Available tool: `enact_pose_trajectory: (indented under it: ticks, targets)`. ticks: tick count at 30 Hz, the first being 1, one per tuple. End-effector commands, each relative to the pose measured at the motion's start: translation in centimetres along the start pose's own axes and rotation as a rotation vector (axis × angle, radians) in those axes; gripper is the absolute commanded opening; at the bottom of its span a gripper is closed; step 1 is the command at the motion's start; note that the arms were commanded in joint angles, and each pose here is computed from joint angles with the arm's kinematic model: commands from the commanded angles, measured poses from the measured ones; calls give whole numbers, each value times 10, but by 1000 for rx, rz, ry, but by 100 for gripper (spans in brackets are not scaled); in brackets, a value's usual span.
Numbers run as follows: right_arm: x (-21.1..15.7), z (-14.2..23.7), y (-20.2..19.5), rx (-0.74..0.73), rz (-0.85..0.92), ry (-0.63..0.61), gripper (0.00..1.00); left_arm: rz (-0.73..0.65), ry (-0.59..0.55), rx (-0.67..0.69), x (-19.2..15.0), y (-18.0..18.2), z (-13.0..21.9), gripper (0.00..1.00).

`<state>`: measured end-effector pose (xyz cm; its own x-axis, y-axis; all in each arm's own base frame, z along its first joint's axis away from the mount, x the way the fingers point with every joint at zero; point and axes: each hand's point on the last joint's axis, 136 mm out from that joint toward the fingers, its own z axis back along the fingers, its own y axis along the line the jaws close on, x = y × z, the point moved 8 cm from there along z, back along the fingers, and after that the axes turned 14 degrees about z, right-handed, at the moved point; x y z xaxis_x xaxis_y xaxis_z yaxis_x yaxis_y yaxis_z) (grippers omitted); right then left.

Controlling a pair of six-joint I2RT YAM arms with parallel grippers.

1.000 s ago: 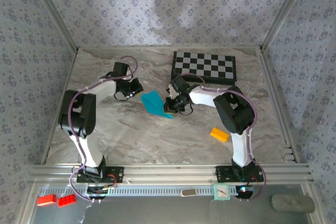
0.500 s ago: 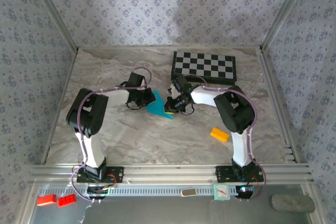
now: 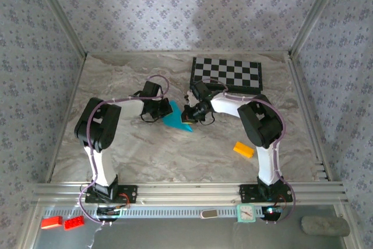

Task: Fold a paper plane with a square sheet of paper (pick it up from the middle)

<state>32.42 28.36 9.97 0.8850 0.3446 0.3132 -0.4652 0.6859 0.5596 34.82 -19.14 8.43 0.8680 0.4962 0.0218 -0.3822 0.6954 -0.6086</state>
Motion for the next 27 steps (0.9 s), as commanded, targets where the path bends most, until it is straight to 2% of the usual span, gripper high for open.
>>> enact_pose_trajectory:
  ticks: [1, 10, 27]
  targets:
    - [14, -2, 10, 23, 72, -28, 1, 16, 22, 142, -6, 32, -15, 4]
    - [13, -21, 9, 46, 79, 16, 0, 25, 22, 158, -7, 34, -14, 4]
    - [21, -32, 1, 58, 70, 1, 1, 19, 37, 177, -11, 40, -17, 4]
